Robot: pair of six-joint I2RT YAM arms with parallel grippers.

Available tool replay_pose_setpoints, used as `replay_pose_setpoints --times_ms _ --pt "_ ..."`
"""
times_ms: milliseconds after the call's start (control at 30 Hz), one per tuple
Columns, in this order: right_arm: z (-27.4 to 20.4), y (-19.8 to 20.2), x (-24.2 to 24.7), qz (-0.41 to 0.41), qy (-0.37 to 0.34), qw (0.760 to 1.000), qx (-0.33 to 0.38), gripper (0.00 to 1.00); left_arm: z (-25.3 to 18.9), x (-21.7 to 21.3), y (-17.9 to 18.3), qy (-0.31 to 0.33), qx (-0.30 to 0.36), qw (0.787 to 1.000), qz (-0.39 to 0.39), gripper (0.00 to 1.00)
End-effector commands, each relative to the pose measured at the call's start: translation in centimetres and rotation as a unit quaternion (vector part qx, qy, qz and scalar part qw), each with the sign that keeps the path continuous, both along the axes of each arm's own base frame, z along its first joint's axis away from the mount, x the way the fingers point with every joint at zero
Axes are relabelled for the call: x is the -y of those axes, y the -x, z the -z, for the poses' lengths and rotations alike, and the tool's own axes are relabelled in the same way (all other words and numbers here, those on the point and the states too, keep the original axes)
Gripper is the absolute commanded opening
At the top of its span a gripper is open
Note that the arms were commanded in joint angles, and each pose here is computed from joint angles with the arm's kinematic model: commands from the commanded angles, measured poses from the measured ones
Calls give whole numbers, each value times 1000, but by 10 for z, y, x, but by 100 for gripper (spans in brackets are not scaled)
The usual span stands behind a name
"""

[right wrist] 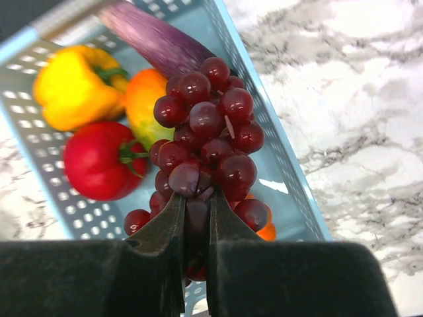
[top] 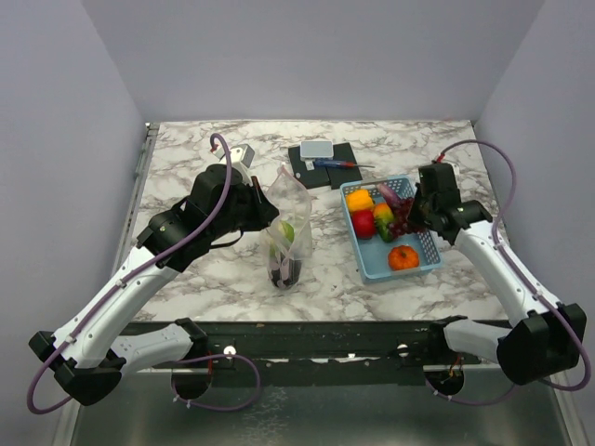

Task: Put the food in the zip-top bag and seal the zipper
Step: Pick up the fake fruit from the bin, then place the fake fruit in the zipper food storage bag.

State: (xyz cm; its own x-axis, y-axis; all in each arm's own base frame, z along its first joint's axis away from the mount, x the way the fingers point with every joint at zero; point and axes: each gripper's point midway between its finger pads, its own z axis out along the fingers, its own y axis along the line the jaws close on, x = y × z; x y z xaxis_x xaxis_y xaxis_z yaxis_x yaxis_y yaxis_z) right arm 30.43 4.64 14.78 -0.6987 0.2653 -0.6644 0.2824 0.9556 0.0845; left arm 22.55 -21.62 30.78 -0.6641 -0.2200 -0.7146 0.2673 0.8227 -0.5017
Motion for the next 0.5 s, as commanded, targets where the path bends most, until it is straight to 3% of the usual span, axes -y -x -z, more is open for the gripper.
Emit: replay_pose_setpoints --times_ms 0,233,467 --pt "-49 -1 -10 -41 -26 997 56 1 -3 -3 -1 2 8 1000 -7 0" --pt "-115 0 -36 -115 -76 982 129 1 -3 -1 -2 5 6 1000 -4 0" --pt "-176 9 -69 -223 -119 945 209 1 -5 0 -2 9 7 1000 -5 0"
